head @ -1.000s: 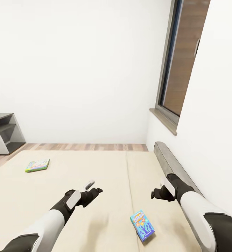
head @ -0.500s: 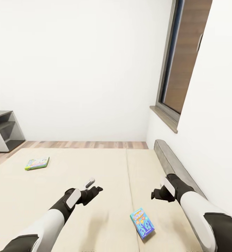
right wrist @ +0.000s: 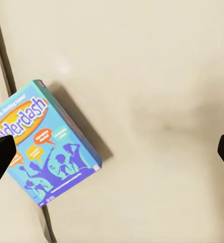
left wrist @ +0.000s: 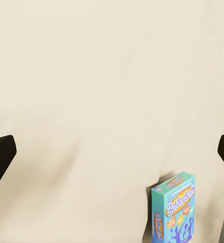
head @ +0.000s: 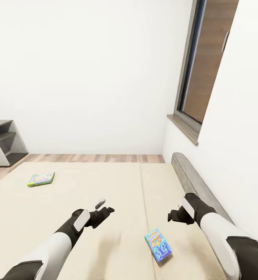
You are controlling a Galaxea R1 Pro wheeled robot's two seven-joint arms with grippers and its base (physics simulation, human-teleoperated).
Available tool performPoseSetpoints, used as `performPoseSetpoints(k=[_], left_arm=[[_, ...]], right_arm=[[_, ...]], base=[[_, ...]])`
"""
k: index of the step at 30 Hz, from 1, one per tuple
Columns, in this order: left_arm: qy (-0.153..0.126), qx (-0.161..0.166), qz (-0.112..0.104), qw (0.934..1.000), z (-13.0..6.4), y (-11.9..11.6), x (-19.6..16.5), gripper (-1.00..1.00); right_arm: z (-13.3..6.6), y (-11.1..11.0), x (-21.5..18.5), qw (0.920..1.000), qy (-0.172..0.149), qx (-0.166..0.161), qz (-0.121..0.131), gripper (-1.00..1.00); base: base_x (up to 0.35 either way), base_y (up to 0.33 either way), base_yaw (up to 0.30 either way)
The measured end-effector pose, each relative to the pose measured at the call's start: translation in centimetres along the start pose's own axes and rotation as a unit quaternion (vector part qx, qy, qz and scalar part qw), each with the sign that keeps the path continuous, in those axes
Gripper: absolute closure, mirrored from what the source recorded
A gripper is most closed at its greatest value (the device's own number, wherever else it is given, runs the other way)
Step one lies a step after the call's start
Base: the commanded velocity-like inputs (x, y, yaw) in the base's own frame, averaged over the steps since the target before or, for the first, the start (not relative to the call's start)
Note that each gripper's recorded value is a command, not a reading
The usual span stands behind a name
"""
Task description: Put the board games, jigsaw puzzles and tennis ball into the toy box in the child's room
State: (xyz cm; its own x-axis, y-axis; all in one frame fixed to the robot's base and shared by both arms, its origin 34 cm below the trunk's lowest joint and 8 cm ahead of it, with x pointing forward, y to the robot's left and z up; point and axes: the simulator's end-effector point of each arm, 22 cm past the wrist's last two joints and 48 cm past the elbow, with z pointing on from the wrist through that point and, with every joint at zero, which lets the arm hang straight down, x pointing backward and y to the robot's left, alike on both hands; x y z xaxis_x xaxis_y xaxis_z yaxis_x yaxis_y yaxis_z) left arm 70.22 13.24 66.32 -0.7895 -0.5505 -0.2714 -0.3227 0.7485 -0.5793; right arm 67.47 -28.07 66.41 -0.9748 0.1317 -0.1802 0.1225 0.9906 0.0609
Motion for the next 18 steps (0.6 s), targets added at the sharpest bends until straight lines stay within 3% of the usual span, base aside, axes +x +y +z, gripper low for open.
performPoseSetpoints(k=[13,18], left_arm=[[0.008,-0.004,-0.004,1.0000,0.7,0.7,0.6,-1.00],[0.012,-0.006,-0.005,0.9999,1.0,1.0,0.9,-1.00]], right_arm=[[1.0,-0.1,0.5,0.9999,0.010,0.000,0.001,-1.00],[1.3,0.8,0.6,0.9997,0.012,-0.023,0.003,-1.00]], base=[[0.000,0.000,0.000],[0.000,0.000,0.001]])
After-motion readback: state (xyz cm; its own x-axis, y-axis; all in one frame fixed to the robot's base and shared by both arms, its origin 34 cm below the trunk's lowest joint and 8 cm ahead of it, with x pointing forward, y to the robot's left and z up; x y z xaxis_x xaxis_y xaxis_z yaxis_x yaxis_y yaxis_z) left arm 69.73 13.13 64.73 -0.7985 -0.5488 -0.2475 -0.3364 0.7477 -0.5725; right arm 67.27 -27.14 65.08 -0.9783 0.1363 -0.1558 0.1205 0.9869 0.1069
